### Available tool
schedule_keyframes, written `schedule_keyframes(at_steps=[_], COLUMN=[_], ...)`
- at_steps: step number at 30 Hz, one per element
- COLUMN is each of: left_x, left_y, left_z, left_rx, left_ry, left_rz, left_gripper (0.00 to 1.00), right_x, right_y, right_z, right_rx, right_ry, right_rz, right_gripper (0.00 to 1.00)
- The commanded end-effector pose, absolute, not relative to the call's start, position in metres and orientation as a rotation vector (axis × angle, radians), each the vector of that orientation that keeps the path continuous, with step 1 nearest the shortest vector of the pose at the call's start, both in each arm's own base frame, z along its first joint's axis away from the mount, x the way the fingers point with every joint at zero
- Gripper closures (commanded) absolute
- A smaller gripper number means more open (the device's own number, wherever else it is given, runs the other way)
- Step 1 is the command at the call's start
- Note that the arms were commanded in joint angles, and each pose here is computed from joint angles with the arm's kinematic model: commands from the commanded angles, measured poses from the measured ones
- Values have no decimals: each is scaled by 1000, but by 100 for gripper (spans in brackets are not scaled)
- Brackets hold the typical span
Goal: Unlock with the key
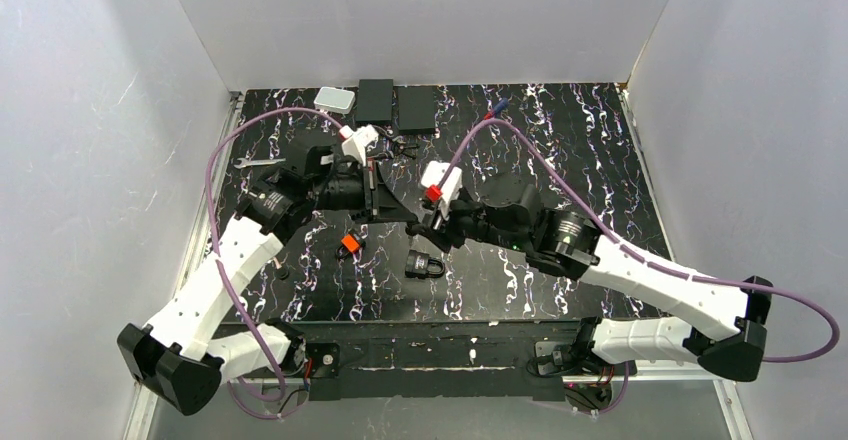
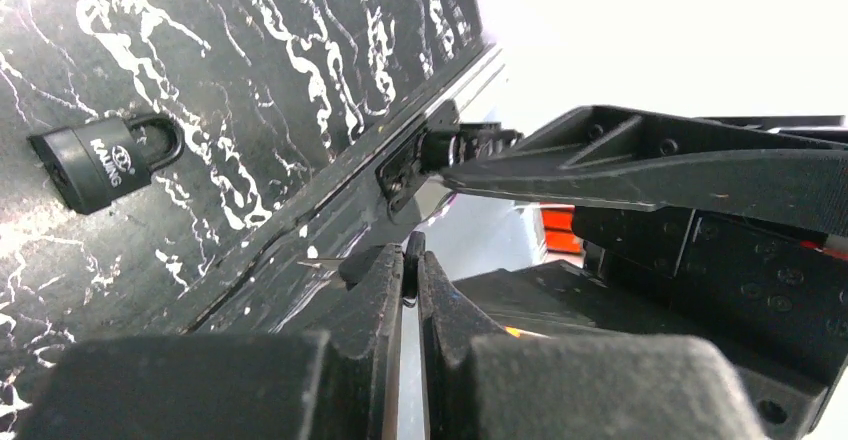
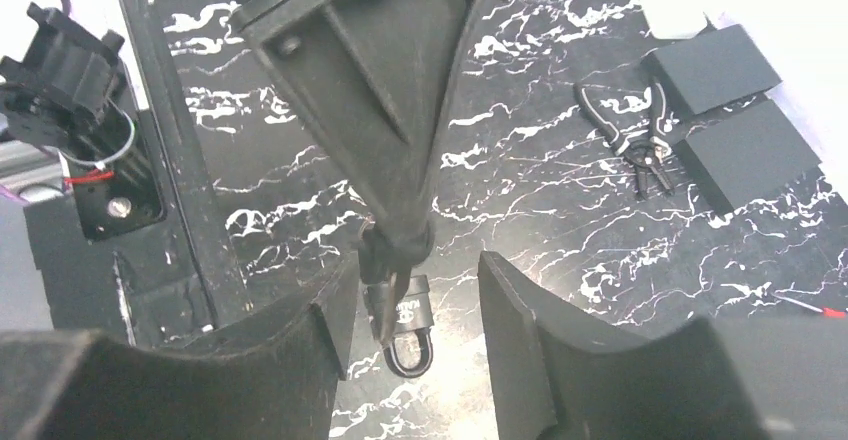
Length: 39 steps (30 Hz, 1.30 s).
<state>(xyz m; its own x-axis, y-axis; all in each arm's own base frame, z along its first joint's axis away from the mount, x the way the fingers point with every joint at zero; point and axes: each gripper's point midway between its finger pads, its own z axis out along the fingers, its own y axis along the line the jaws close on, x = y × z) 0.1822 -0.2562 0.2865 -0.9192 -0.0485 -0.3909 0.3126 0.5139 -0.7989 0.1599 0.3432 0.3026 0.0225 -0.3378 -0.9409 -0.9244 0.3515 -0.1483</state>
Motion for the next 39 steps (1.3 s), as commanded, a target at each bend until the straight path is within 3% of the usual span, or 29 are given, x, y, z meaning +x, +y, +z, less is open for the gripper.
schedule_keyframes(at_steps=[1, 25, 32, 39], left_x=[197, 198, 197, 196], left_y=[-245, -248, -249, -250], left_z=[322, 341, 341, 336], left_rx=[81, 75, 85, 78], left_ry=[2223, 2169, 2172, 2189], left_rz=[-1503, -1587, -1605, -1613], left_gripper=[100, 100, 100, 100], right_x=[159, 178, 182, 182], right_y=[326, 325, 329, 334], right_z=[358, 337, 341, 339], right_rx=[-1006, -1018, -1041, -1058], right_ry=[1435, 1470, 1446, 1426], right_rz=[734, 599, 571, 573], right_gripper=[43, 52, 63, 66])
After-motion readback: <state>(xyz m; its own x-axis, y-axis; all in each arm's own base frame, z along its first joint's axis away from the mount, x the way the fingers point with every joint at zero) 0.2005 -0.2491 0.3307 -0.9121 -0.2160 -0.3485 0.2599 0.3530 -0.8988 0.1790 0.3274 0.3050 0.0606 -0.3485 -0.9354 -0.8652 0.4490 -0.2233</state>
